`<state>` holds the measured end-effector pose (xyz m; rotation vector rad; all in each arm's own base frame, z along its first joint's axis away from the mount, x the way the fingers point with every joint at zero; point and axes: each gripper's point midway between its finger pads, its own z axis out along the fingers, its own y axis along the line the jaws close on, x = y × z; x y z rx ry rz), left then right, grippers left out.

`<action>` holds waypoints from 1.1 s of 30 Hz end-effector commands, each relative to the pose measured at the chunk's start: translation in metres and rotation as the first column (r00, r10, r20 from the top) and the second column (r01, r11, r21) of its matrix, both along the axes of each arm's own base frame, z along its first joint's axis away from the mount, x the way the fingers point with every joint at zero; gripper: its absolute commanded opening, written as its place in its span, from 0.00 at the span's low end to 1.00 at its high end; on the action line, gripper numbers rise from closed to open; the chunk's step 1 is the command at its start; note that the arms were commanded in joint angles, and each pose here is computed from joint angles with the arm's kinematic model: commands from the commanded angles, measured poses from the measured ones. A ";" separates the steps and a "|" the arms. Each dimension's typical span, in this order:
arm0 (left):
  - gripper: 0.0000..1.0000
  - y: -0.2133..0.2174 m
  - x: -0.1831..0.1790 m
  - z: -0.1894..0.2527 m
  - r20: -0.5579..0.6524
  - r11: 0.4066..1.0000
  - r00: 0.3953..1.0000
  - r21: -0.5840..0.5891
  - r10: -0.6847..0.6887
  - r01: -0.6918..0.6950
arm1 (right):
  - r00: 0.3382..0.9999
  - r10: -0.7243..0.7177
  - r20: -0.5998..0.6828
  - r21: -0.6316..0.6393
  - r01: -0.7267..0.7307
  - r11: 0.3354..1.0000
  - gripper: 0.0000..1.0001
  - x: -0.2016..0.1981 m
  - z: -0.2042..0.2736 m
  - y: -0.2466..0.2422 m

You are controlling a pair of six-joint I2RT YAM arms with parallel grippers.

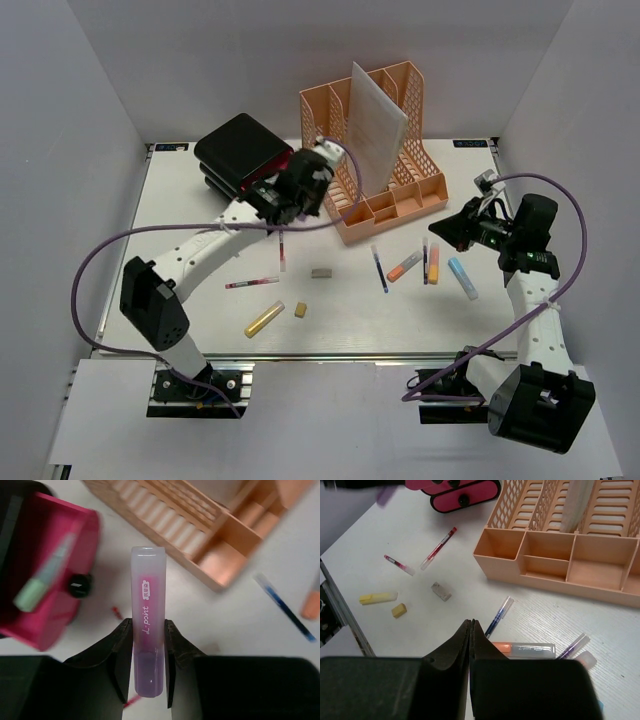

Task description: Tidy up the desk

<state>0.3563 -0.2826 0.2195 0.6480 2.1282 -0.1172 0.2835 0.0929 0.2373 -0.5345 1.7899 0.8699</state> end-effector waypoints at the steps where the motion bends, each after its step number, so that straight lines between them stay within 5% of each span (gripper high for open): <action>1: 0.00 0.036 0.031 0.014 0.054 0.993 0.998 0.110 0.039 -0.045 | 0.999 0.036 0.041 -0.035 -0.034 0.999 0.00 -0.005 0.001 0.004; 12: 0.00 0.106 0.129 0.054 0.231 0.957 0.960 0.204 0.157 -0.206 | 0.998 0.055 0.036 -0.051 -0.053 0.997 0.00 -0.005 -0.003 0.010; 22: 0.00 0.117 0.149 0.040 0.230 0.959 0.966 0.225 0.119 -0.172 | 0.997 0.069 0.027 -0.057 -0.068 0.996 0.00 -0.005 -0.007 0.014; 33: 0.17 0.122 0.144 0.014 0.170 0.957 0.976 0.229 0.139 -0.176 | 0.996 0.084 0.016 -0.060 -0.083 0.995 0.00 -0.004 -0.012 0.017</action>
